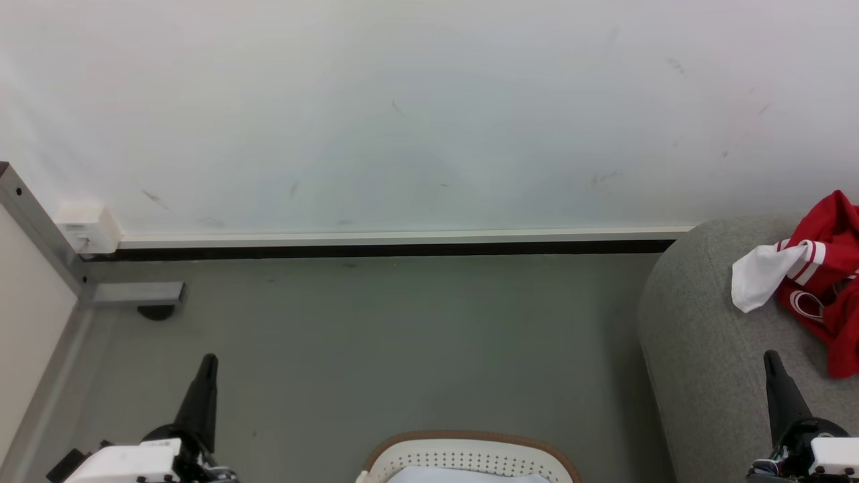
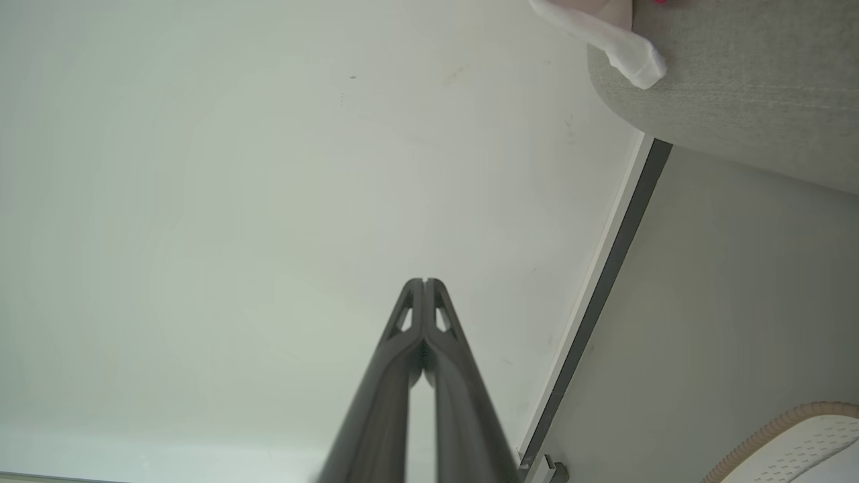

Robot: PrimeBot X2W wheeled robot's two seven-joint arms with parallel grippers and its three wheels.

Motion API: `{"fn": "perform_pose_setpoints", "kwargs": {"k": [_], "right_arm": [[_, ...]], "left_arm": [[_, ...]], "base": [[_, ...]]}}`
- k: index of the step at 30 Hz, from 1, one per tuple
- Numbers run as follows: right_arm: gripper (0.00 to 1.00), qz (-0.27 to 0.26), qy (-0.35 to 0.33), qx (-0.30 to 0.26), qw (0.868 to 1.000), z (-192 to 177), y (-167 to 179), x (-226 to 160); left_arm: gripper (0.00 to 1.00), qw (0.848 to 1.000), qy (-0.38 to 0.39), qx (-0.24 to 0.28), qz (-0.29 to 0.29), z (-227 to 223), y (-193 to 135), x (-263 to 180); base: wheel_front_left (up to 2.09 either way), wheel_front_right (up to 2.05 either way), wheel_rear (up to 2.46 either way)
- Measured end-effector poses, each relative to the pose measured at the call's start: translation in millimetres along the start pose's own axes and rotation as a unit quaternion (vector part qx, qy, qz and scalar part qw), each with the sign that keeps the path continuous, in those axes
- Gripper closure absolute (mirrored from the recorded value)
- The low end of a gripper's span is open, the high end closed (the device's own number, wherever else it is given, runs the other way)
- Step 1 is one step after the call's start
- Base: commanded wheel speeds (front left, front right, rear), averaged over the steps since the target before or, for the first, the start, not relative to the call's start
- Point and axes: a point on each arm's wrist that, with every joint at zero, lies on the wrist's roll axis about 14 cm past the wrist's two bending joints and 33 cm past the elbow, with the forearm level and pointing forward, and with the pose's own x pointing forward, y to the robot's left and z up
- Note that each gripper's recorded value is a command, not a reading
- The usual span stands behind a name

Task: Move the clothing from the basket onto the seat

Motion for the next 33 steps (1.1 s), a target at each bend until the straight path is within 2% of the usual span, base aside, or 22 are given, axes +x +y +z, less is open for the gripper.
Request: {"fn": "perform_pose_setpoints", "kwargs": {"k": [33], "right_arm": [[1.0, 0.0, -0.001, -0.002, 1.0, 0.7, -0.1, -0.1]], "left_arm": [[1.0, 1.0, 0.0, 0.0, 0.0, 0.0, -0.1, 0.0]], "base": [[0.0, 0.0, 0.0]]}}
